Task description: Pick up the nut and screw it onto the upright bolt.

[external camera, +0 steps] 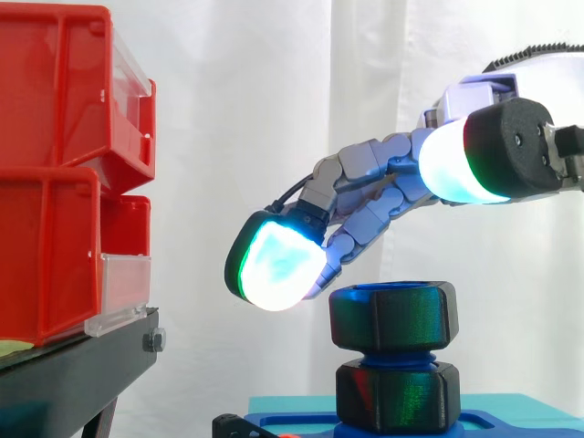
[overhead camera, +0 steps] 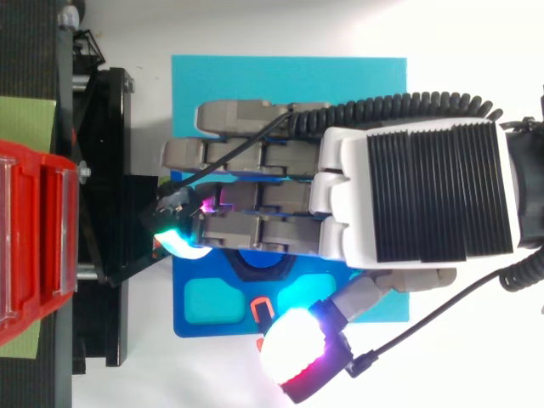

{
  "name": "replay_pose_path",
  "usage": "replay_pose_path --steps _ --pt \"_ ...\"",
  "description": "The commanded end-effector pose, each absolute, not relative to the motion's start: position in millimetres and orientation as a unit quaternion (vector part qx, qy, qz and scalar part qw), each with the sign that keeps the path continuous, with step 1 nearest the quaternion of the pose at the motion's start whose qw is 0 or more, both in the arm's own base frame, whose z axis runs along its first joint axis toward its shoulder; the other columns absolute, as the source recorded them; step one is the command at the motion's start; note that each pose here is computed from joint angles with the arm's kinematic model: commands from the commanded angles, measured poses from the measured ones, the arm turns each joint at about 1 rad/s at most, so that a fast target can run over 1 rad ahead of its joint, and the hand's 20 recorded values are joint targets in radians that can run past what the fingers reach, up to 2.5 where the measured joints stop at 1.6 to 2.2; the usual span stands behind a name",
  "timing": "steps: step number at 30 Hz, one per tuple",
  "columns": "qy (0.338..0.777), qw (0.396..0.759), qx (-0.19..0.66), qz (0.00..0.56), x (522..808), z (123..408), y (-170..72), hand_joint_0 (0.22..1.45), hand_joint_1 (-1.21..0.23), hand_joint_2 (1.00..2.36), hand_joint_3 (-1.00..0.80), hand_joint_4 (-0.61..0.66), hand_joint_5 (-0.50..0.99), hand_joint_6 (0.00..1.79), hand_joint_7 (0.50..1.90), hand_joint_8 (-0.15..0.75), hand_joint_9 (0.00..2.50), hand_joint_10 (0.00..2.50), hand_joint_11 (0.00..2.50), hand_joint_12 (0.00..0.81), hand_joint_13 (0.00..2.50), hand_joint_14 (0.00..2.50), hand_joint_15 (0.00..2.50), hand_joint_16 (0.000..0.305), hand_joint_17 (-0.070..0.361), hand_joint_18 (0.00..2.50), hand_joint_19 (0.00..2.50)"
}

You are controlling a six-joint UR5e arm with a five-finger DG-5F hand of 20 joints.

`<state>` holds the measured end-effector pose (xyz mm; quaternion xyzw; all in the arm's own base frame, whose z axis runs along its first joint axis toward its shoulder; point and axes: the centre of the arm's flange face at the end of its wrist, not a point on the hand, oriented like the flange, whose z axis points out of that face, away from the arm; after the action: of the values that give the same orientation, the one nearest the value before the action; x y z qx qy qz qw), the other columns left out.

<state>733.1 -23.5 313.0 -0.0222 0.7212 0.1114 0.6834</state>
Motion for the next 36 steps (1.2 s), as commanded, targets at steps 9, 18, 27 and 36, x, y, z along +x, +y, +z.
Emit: replay_pose_path --steps 9,18,27,36 --pt "0.723 0.681 -0.024 0.114 731.8 312.1 -31.6 0.51 -0.10 1.00 -0.50 0.20 -0.02 0.50 1.39 0.188 0.26 0.00 0.00 0.292 0.25 0.00 0.00 0.032 0.072 0.00 0.00" --pt "0.723 0.681 -0.025 0.115 731.1 312.7 -40.1 0.52 -0.13 1.00 -0.50 0.18 0.00 0.53 1.46 0.197 0.38 0.00 0.00 0.280 0.33 0.00 0.00 0.029 0.066 0.00 0.00" --pt "0.722 0.682 -0.022 0.113 730.6 312.8 -48.5 0.54 -0.21 1.00 -0.50 0.16 0.02 0.59 1.38 0.213 0.63 0.00 0.00 0.251 0.51 0.00 0.00 0.024 0.054 0.07 0.00" --pt "0.723 0.680 -0.028 0.119 728.8 312.7 -58.5 0.53 -0.23 1.00 -0.50 0.11 0.04 0.60 1.37 0.221 0.89 0.00 0.00 0.225 0.66 0.00 0.00 0.021 0.047 0.21 0.00"
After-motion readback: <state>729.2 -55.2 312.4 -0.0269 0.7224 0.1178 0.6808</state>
